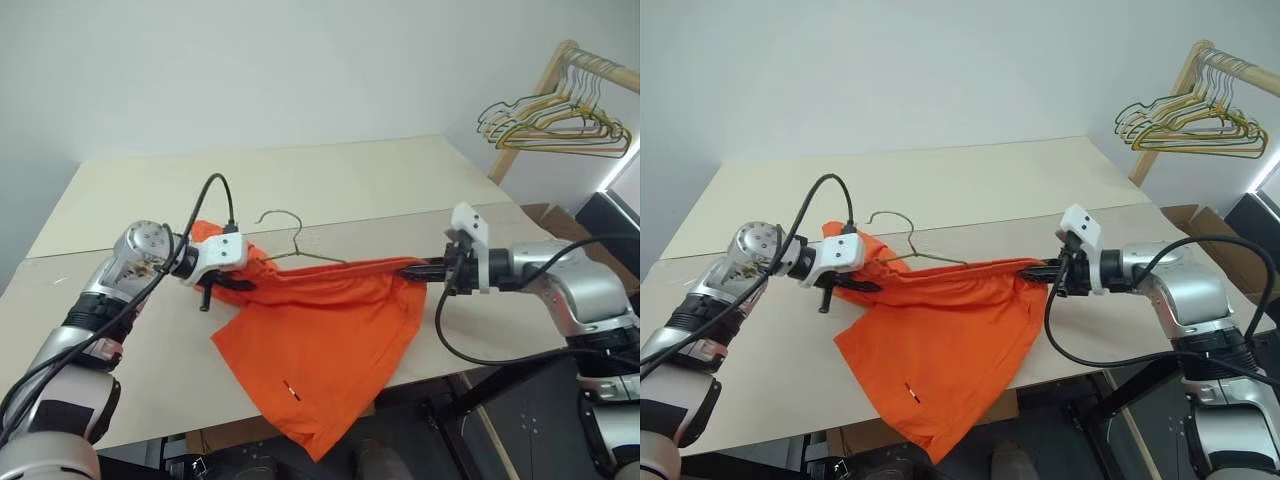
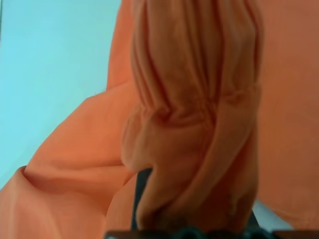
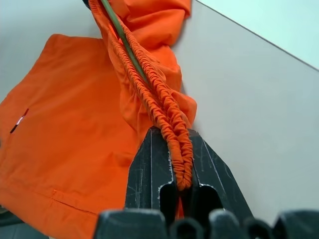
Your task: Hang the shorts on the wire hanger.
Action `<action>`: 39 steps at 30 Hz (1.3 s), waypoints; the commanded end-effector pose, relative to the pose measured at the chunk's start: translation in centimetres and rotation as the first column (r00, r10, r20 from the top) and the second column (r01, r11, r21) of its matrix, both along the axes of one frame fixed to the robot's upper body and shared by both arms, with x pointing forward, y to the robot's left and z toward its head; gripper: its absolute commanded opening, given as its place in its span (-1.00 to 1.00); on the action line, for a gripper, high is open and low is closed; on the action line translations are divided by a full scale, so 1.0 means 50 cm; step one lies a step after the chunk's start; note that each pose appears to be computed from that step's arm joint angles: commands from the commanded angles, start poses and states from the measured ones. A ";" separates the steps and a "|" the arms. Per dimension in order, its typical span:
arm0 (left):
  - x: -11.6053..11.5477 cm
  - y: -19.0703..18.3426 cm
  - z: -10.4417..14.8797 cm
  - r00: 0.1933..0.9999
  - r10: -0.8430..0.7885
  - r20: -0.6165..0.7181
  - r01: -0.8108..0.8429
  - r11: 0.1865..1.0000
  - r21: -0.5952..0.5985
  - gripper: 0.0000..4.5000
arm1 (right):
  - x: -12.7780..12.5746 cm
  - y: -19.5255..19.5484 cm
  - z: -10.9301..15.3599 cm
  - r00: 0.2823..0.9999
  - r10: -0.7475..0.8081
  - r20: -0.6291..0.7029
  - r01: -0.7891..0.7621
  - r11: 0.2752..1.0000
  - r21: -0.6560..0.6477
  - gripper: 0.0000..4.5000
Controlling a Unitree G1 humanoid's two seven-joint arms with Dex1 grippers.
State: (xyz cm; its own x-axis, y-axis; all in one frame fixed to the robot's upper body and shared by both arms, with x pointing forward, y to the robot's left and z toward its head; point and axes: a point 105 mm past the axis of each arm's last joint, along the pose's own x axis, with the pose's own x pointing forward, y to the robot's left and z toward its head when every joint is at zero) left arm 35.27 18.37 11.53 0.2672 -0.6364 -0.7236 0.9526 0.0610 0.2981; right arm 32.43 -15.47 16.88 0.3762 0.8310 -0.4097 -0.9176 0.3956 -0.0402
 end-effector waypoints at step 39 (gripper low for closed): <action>0.044 -0.049 0.109 0.994 -0.059 0.093 0.063 0.997 -0.037 -1.00 | 0.074 0.125 0.004 0.988 0.141 0.065 -0.098 0.890 -0.445 0.99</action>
State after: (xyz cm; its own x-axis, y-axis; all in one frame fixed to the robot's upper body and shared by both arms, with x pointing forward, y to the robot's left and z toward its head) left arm 37.30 16.25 14.87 0.2600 -0.6469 -0.7168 0.9443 0.0154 0.3286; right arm 35.61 -9.35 15.86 0.3172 0.6183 -0.7190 -0.9479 0.2289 -0.2214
